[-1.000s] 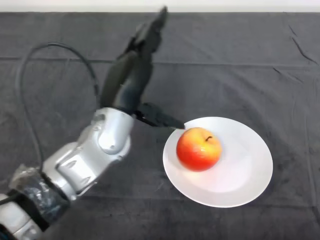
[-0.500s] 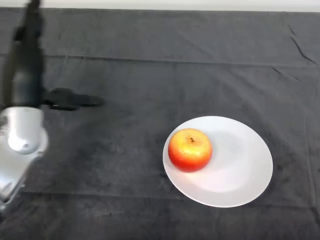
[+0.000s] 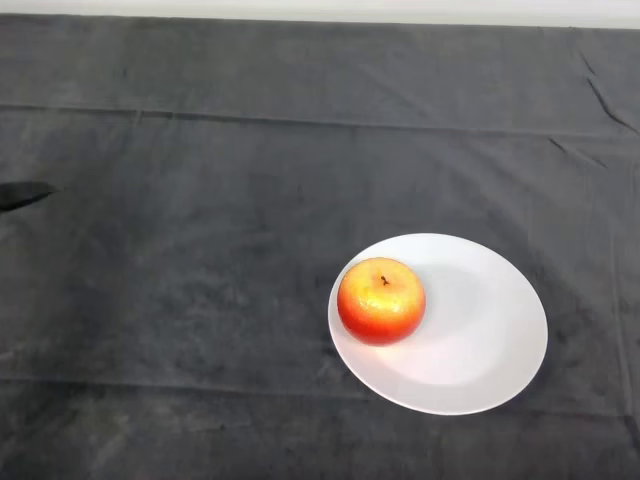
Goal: Move the apple to the plate
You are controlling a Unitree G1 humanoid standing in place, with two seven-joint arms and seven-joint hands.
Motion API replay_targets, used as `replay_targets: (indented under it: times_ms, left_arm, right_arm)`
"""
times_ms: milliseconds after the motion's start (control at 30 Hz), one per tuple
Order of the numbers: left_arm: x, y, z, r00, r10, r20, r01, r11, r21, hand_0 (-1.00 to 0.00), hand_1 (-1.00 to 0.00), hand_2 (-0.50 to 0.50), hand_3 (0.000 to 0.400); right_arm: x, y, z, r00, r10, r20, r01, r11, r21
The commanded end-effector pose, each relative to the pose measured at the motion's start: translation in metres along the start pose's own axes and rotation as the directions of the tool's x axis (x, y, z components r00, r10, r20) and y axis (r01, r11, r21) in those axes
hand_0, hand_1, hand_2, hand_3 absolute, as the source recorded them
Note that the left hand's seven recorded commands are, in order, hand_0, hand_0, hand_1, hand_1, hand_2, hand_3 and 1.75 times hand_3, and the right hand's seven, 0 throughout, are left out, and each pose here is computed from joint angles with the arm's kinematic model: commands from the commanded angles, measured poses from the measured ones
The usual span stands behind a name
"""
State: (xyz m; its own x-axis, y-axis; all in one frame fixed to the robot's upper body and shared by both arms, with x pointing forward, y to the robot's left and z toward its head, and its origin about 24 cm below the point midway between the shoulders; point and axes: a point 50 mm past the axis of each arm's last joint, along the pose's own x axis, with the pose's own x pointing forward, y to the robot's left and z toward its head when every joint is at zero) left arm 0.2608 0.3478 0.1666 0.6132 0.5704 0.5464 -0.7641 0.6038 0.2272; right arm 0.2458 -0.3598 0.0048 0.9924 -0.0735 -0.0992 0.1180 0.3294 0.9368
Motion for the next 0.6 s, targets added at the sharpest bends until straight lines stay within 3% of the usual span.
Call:
replay_targets:
  times_ms: [33,600]
  left_arm:
    - [0.008,0.022,-0.005,0.999,0.038,0.009,-0.038,0.998,0.057,0.00,0.00,0.00,0.000]
    - [0.006,0.068,-0.025,0.957,0.287,-0.037,-0.285,0.957,0.053,0.00,0.00,0.00,0.000]
  right_arm:
    - [-0.0061,-0.0009,0.0112,0.9995,-0.007,0.031,0.007,0.9999,-0.009]
    - [-0.0061,-0.0008,0.0113,0.9995,-0.007,0.031,0.007,0.9999,-0.008]
